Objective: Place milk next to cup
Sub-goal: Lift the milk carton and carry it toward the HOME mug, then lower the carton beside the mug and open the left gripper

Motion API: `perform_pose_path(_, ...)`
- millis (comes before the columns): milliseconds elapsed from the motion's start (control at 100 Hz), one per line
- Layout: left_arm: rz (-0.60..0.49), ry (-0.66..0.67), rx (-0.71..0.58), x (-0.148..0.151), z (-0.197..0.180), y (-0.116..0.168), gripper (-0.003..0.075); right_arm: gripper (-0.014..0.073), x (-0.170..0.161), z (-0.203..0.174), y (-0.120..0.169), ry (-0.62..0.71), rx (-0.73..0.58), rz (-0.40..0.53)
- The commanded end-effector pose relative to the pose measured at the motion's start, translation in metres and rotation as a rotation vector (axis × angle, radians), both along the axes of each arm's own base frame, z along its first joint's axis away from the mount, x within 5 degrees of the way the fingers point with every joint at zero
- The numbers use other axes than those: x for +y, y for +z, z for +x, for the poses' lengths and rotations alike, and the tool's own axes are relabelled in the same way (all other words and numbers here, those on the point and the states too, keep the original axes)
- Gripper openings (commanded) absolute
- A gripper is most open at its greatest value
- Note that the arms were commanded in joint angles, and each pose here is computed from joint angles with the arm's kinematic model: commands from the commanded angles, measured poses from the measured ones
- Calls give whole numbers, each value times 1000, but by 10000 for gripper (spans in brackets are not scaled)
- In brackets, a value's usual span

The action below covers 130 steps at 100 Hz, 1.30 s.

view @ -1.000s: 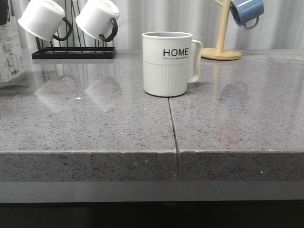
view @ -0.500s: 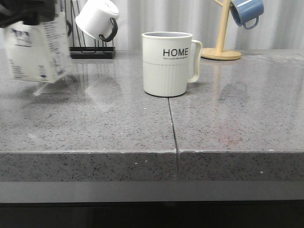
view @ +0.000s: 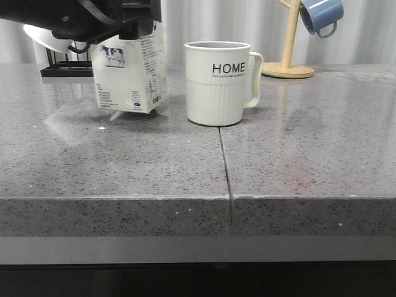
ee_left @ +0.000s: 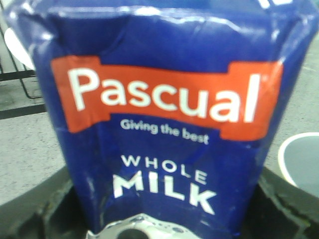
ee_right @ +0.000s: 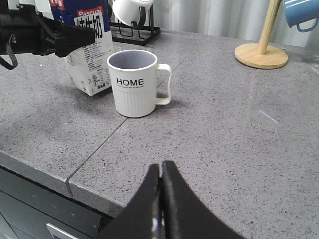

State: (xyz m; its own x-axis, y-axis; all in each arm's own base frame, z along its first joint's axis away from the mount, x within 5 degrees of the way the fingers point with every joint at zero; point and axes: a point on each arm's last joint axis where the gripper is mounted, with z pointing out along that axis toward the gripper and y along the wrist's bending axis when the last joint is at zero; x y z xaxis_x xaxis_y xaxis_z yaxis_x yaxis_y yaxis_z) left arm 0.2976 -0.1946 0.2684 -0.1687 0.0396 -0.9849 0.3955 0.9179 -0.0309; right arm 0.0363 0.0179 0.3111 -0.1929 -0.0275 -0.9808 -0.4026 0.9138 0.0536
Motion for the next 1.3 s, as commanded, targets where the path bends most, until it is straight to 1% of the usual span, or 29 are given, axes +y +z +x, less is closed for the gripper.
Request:
perform_pose_path(0,-73,22,-130,-2,-2,30,283,-55,0,1,13,-6,-81,24)
perform_pose_path(220,-72,11,-100,-11,-3,20,283,-55,0,1,13,-6,-80,24)
perform_pose_path(430,-85,11,-91,-13,-4,19,284,-55,0,1,13,-6,-80,24)
perform_pose_path(500,-84,10,-89,-13,-4,19,305,-55,0,1,13,-6,-80,24)
perform_pose_path(530,-84,9,-87,-13,-4,19,332,-55,0,1,13,-6,-80,24)
perform_pose_path(570,-83,9,-85,-13,-4,19,396,-55,0,1,13,-6,-80,24)
perform_pose_path(600,-83,9,-85,-13,-4,19,453,-55,0,1,13,-6,-80,24)
perform_pose_path(650,-83,9,-85,-13,-4,19,582,-55,0,1,13,-6,-80,24)
perform_pose_path(670,-83,9,-85,-13,-4,19,614,-55,0,1,13,-6,-80,24)
perform_pose_path(710,-83,9,-85,-13,-4,19,703,-55,0,1,13,-6,-80,24)
perform_pose_path(730,-83,9,-85,-13,-4,19,716,-55,0,1,13,-6,-80,24)
perform_pose_path(840,-82,0,-82,-15,-6,18,666,-55,0,1,13,-6,-80,24)
perform_pose_path(1100,-79,-26,-86,-17,-16,21,664,-55,0,1,13,-6,-80,24)
perform_pose_path(1290,-68,-30,-81,-2,-35,19,664,-55,0,1,13,-6,-80,24)
